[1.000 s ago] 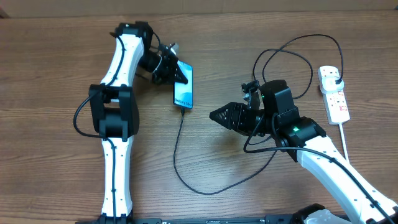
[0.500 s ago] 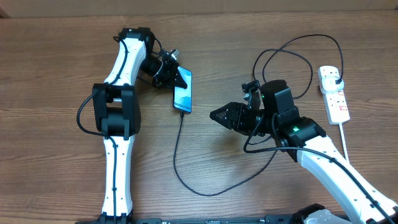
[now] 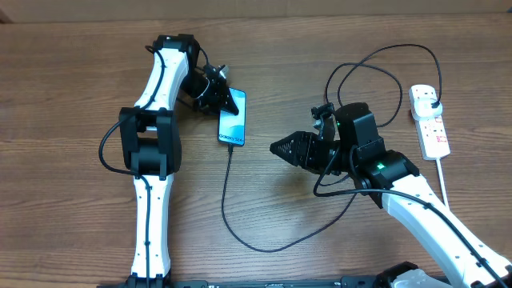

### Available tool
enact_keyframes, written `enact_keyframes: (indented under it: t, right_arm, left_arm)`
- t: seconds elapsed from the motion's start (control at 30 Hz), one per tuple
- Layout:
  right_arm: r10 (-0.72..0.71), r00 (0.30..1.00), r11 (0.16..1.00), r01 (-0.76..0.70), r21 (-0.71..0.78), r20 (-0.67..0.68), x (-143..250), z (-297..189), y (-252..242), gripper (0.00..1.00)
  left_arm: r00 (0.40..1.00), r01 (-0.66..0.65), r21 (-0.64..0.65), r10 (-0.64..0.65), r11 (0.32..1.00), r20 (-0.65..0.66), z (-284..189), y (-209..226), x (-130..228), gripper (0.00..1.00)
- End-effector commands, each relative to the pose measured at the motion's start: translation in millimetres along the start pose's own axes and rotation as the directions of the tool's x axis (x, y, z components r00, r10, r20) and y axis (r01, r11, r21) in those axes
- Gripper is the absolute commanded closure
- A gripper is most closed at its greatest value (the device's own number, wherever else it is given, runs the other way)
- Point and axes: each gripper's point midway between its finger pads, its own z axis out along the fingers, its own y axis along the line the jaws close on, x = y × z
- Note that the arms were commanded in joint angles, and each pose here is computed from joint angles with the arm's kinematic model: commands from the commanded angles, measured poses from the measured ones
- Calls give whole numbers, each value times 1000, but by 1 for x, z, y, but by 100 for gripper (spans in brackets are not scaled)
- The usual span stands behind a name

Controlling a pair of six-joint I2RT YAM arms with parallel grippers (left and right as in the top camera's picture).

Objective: Plug charger to phone and switch on socket
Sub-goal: 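Lower the phone flat onto the table with the left gripper, then release the phone, raise the left arm, move right gripper to power strip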

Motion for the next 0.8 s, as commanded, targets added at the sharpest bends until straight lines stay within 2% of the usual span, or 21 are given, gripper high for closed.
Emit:
enact_keyframes:
  t: [0.0,0.1,0.2,0.77]
  right_arm:
    - [-16,1000,1000,16,-7,12,-4,-2,5,44]
    - [-15,1000,1000,15,-6,10,-4,-2,4,44]
    - [-11,1000,1000,11,-2,6,-3,-2,3,44]
    - [-3,1000,1000,3,6,-1,-1,-2,1,43]
  left_arm:
    - [1000,-4,-73,4,997,-2,-1,7,0,65]
    - [1000,-4,-103,3,995,-3,-1,12,1,62]
    - [1000,-2,-142,1,990,-7,-2,19,2,51]
    - [999,24,-350,-32,936,-15,-11,54,6,44]
